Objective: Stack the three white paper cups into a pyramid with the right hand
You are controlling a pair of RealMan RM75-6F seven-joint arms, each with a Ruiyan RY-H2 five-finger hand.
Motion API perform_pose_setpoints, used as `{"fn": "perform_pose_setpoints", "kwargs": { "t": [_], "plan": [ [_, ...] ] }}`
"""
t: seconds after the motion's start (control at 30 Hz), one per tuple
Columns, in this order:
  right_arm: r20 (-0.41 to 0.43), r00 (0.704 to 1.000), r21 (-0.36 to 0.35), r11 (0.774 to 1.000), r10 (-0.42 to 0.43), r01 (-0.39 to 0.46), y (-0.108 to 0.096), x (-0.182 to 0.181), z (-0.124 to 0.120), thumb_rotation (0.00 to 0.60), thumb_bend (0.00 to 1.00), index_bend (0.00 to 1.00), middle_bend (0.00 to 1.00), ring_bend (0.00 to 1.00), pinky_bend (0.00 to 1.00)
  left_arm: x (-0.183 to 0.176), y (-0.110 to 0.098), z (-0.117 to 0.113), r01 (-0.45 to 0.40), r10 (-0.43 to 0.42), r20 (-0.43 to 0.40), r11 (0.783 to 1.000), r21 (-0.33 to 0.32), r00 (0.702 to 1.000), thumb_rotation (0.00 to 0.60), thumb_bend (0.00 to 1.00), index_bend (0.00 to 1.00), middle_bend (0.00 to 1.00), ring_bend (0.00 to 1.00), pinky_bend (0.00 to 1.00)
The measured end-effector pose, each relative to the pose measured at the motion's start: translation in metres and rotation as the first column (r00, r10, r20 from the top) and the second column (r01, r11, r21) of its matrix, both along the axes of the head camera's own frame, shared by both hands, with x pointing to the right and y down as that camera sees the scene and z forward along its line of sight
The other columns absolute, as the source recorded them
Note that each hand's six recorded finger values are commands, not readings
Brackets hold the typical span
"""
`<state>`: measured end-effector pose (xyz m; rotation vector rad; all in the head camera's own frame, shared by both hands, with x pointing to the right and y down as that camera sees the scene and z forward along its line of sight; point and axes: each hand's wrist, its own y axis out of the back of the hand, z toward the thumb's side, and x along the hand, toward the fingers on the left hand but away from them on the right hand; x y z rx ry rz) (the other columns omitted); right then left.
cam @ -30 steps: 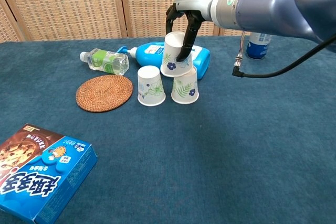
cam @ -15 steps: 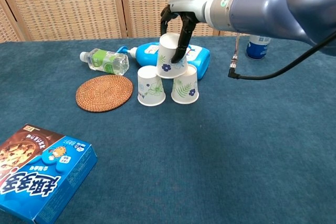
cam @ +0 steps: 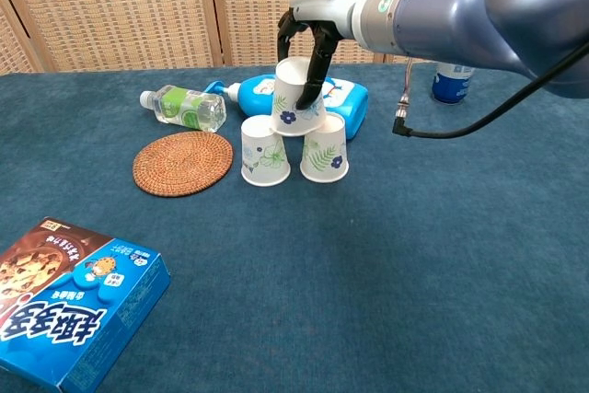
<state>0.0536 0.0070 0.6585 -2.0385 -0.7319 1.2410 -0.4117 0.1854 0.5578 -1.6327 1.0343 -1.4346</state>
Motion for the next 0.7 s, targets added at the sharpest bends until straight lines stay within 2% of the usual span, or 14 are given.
{"fn": "perform_pose_setpoints", "kwargs": {
  "t": [0.13,0.3,0.7],
  "plan": [
    [-0.003,1.000,-0.011,1.000,-0.003,0.003,0.002,0.001,0.003,0.600,0.15,0.44,0.00,0.00,0.07,0.000,0.000,0.001,-0.002,0.002,0.001,1.000,-0.004,1.000,0.600,0.23,0.08,0.00,0.00,0.08],
    [-0.003,1.000,-0.017,1.000,0.000,0.000,0.003,0.005,0.004,0.600,0.15,0.26,0.00,0.00,0.06,0.002,0.001,0.001,-0.007,0.007,0.001,1.000,-0.006,1.000,0.600,0.23,0.08,0.00,0.00,0.08],
    [-0.012,1.000,0.026,0.999,0.019,-0.018,-0.001,0.022,-0.014,0.600,0.15,0.21,0.00,0.00,0.06,0.004,0.002,0.002,-0.013,0.013,0.000,1.000,-0.009,1.000,0.600,0.23,0.08,0.00,0.00,0.08]
  ]
}}
